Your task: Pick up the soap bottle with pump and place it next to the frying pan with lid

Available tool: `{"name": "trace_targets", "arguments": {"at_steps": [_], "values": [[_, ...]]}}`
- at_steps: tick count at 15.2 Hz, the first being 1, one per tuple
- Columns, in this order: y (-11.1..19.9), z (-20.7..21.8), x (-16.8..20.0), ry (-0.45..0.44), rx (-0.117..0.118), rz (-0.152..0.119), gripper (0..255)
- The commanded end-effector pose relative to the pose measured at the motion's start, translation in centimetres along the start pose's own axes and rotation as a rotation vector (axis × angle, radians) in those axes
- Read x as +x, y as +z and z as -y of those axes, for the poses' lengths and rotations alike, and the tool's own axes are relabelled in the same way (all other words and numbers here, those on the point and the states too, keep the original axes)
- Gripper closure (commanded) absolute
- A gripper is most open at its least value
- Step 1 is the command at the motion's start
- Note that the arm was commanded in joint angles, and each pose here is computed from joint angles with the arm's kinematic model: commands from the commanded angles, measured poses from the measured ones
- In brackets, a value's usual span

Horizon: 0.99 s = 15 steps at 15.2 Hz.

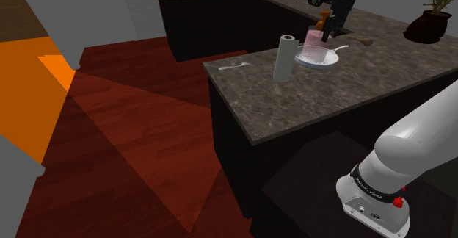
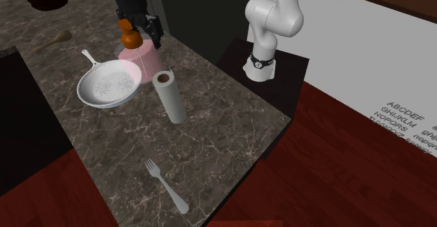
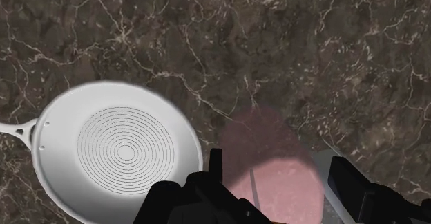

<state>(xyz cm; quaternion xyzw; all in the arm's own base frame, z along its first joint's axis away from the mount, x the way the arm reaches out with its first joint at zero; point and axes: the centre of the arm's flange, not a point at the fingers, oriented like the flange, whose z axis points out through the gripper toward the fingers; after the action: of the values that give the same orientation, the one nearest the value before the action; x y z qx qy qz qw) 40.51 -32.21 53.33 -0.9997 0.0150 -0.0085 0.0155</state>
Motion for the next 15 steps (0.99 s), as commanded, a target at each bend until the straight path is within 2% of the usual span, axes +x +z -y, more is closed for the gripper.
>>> {"name": "trace_targets", "arguments": {"at_steps": [1,15], "values": [[1.1,-0.1,0.0,0.0,0.0,-0.001,255],[8.4,-0.3,-0.1,0.0,0.0,-0.001,255]]}}
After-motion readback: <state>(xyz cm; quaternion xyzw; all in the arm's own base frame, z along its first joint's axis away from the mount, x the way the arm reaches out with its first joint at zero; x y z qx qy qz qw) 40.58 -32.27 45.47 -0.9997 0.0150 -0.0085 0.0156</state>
